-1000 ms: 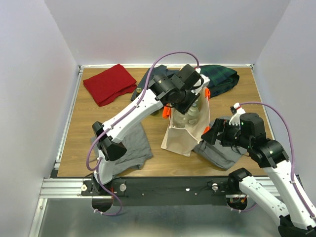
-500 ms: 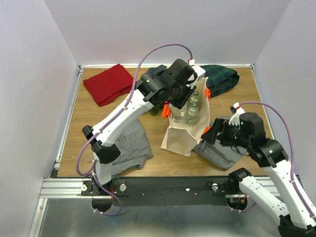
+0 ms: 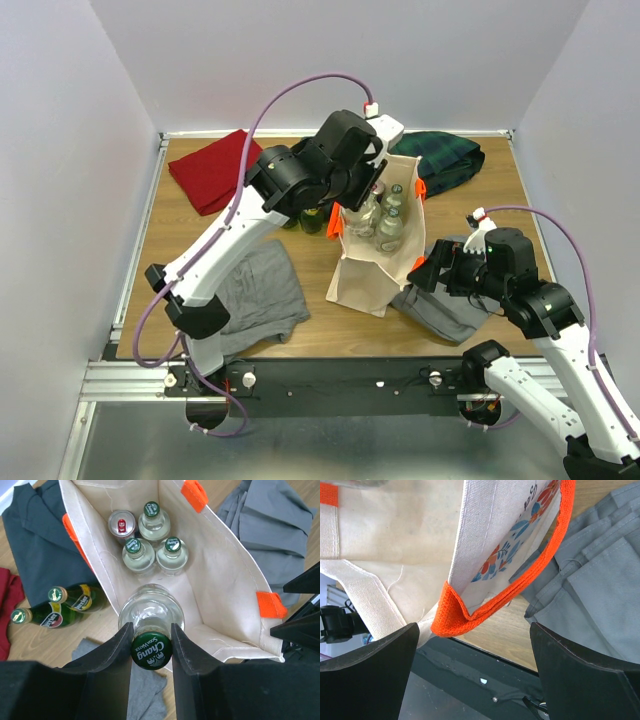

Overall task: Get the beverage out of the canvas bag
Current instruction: Take out the drink from the canvas bag, then place the drink at the center of the board.

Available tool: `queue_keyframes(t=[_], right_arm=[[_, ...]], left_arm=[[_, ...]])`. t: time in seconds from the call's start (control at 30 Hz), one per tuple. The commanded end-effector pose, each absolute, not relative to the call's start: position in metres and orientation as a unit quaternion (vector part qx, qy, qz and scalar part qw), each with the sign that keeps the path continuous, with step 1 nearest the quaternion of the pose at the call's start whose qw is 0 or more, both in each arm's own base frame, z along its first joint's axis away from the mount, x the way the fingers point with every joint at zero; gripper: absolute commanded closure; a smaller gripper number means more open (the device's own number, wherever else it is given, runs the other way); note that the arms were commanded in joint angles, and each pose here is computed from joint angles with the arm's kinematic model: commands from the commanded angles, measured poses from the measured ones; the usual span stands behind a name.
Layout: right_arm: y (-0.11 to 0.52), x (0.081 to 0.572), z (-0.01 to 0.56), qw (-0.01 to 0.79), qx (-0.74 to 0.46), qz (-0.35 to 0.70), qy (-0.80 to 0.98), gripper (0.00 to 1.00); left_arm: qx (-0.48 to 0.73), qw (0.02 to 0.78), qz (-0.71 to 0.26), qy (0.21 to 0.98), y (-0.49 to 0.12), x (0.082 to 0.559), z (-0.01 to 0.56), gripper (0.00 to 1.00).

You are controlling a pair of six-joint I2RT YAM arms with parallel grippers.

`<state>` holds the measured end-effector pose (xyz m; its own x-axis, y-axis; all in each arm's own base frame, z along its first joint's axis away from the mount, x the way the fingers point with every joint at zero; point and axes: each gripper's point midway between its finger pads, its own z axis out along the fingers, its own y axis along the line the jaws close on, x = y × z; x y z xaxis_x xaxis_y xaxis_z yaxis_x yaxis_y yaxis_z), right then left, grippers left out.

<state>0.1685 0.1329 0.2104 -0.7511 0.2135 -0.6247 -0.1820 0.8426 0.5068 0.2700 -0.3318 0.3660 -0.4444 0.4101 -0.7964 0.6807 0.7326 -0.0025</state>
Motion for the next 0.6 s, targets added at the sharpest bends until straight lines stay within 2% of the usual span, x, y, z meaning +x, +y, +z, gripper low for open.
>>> queue_keyframes(t=[0.0,0.57], right_arm=[[0.127,0.167,0.2,0.346,0.014,0.262,0.901,0.0],[0.128,0.167,0.199,0.342,0.014,0.261,0.903,0.0]], left_arm=[[0.27,0.538,-0.195,0.774,-0.311,0.275,0.454,1.0],[0.215,0.596,-0.165,0.756,-0.269,0.275,0.486,1.0]])
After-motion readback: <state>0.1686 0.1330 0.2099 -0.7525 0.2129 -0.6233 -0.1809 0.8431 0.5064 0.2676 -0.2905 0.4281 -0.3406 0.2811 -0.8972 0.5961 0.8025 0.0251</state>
